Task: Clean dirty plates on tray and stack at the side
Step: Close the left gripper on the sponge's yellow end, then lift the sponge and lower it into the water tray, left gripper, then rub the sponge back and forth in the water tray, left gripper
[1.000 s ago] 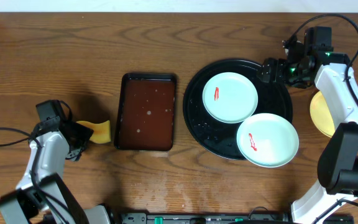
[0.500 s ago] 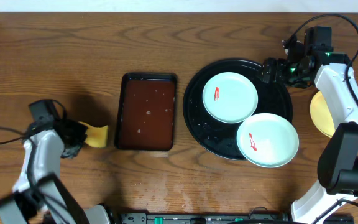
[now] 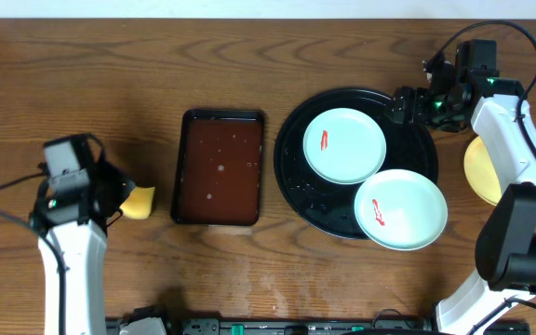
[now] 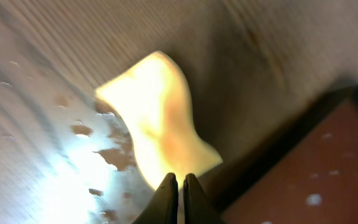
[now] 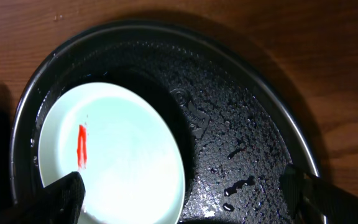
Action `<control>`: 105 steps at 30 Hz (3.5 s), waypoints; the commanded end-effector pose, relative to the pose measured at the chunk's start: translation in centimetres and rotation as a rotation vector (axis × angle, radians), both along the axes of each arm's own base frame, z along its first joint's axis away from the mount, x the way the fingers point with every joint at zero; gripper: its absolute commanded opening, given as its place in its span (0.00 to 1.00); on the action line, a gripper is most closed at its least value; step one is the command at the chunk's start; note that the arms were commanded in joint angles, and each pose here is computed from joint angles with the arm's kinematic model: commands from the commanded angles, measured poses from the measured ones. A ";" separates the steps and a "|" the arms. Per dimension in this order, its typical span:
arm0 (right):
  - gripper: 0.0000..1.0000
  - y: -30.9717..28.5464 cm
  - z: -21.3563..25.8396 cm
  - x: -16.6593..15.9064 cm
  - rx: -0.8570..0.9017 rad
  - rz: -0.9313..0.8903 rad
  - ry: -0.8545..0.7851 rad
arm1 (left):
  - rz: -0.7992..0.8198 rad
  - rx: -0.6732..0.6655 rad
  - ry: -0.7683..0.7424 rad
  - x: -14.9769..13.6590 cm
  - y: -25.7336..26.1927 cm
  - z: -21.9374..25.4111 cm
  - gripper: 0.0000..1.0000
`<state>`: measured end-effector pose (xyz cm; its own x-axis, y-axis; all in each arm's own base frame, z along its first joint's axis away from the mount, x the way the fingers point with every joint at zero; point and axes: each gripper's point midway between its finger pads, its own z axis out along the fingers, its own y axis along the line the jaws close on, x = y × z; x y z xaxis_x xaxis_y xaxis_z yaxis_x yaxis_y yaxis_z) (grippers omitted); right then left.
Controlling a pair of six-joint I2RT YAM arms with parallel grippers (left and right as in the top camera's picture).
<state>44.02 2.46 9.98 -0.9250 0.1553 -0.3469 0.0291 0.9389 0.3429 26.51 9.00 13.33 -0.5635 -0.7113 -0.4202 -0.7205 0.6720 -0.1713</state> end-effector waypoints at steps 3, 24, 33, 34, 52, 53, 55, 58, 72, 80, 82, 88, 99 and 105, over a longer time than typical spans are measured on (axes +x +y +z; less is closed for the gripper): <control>0.99 0.2 1.5 0.5 0.000 0.007 -0.040 | -0.047 0.273 0.153 1.3 1.6 0.9 0.07; 0.99 0.2 1.5 0.5 0.000 0.007 -0.040 | 0.122 -0.168 0.338 0.5 1.1 -10.9 0.80; 0.99 0.2 1.5 0.5 0.000 0.007 -0.040 | 0.084 -0.186 0.430 -0.2 0.9 -13.8 0.49; 0.99 0.2 1.5 0.5 0.000 0.007 -0.040 | 0.069 -0.182 0.431 -0.2 0.9 -13.7 0.40; 0.99 0.2 1.5 0.5 0.000 0.007 -0.040 | -0.255 -0.018 0.065 4.7 -5.8 1.3 0.07; 0.99 0.2 1.5 0.5 0.000 0.007 -0.040 | -0.289 -0.016 0.062 4.9 -6.8 1.3 0.07; 0.99 0.2 1.5 0.5 0.000 0.007 -0.040 | -0.358 -0.014 0.064 5.5 -9.0 0.6 0.07; 0.99 0.1 1.5 0.5 0.000 0.006 -0.040 | -0.435 -0.009 0.095 5.9 -11.0 -0.7 0.08; 0.99 0.2 1.5 0.5 0.000 0.007 -0.040 | -0.805 -0.130 0.141 7.0 -19.2 -5.1 0.09; 0.99 0.2 1.5 0.5 0.000 0.007 -0.040 | -0.889 -0.336 0.073 7.3 -23.1 -4.8 0.13; 0.99 0.2 1.5 0.5 0.000 0.007 -0.040 | -0.890 -0.349 0.088 7.6 -23.3 -6.0 0.17; 0.99 0.2 1.5 0.5 0.000 0.007 -0.040 | -0.913 -0.404 0.083 7.6 -24.2 -6.4 0.50; 0.99 0.2 1.5 0.5 0.000 0.007 -0.040 | -0.888 -0.311 0.025 8.7 -22.4 -4.5 0.64; 0.99 0.2 1.5 0.5 0.000 0.007 -0.040 | -0.914 -0.223 0.074 7.7 -23.1 -5.5 0.58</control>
